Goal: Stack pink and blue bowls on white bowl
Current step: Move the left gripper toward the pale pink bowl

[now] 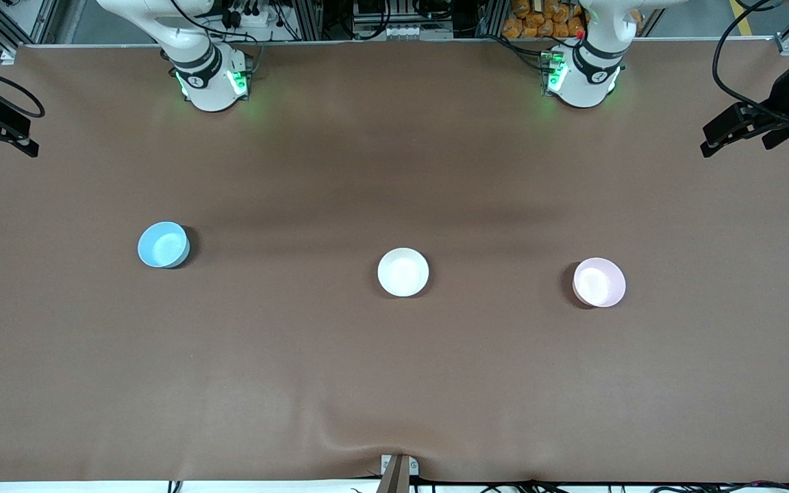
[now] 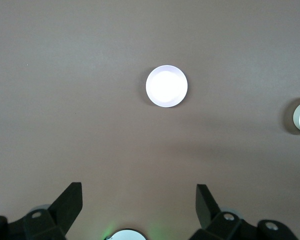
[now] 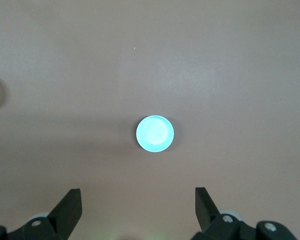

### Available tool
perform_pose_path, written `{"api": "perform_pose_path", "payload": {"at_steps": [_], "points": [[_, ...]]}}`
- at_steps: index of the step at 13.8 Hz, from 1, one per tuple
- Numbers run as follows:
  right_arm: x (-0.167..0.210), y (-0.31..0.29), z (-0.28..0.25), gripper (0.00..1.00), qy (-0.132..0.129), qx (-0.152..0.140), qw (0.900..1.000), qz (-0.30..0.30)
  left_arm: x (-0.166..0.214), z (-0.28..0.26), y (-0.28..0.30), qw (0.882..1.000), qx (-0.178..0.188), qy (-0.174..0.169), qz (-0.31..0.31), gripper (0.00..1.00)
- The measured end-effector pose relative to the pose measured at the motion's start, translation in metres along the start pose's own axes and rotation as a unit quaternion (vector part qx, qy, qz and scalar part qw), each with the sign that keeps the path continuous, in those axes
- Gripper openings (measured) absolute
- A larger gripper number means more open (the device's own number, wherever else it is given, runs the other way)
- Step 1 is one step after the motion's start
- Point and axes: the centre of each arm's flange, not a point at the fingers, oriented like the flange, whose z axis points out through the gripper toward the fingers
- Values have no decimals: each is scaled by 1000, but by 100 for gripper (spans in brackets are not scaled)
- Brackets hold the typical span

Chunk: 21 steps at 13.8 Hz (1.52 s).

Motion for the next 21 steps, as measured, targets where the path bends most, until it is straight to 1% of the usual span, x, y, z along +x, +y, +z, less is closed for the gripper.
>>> {"api": "perform_pose_path", "payload": {"at_steps": [6,11,18,21], "points": [[0,1,0,100,0,0,1000,1,5,4,-4,1000,0,-4,-3,100],[0,1,0,100,0,0,1000,1,16,22,-7,1000,1,-23,-6,100],[0,1,0,100,0,0,1000,1,16,21,-7,1000,1,-21,-6,100],[0,2,0,100,0,0,1000,1,20,30,-9,1000,1,-27,-8,100]]}}
